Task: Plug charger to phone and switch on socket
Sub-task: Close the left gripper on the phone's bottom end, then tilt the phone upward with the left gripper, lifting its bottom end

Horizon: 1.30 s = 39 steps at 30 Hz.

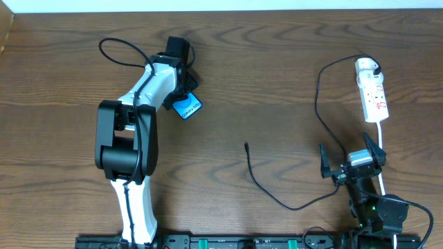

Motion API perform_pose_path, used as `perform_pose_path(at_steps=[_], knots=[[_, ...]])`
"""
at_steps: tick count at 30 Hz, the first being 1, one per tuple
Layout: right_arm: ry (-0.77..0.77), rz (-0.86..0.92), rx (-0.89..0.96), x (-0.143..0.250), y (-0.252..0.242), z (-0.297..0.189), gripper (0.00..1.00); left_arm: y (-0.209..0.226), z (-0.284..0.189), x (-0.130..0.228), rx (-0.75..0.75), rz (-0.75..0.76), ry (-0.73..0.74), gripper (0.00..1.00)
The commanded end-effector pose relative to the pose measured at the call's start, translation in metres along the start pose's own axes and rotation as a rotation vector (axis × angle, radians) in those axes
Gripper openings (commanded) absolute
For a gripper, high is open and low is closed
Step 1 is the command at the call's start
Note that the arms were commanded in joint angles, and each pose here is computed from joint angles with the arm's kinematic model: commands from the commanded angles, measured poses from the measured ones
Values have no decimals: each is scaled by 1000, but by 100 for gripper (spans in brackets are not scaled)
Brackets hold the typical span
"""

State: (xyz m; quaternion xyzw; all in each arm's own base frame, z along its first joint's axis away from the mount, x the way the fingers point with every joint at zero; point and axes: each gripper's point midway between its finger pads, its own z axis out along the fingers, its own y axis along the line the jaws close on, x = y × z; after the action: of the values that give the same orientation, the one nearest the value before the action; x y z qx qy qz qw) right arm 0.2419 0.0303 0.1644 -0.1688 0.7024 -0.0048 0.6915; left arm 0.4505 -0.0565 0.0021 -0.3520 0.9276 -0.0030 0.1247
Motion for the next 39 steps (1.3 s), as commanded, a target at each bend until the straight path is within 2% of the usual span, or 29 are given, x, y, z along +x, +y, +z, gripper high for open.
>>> perform_pose_path(at_steps=[1, 10, 14, 30, 32, 35, 39], knots=[[2, -11, -5, 1, 1, 0, 99, 5, 10, 13, -10, -10, 51, 77], [2, -11, -5, 1, 1, 0, 100, 7, 10, 21, -10, -8, 88, 77], [2, -11, -5, 1, 1, 0, 99, 8, 9, 26, -10, -7, 117, 73], [2, -11, -5, 1, 1, 0, 99, 35, 4, 48, -120, 4, 206, 72], [2, -11, -5, 1, 1, 0, 99, 35, 4, 48, -120, 4, 206, 78], [2, -11, -5, 1, 1, 0, 99, 35, 4, 48, -120, 3, 206, 81], [2, -11, -5, 1, 1, 0, 99, 35, 4, 48, -120, 3, 206, 94]])
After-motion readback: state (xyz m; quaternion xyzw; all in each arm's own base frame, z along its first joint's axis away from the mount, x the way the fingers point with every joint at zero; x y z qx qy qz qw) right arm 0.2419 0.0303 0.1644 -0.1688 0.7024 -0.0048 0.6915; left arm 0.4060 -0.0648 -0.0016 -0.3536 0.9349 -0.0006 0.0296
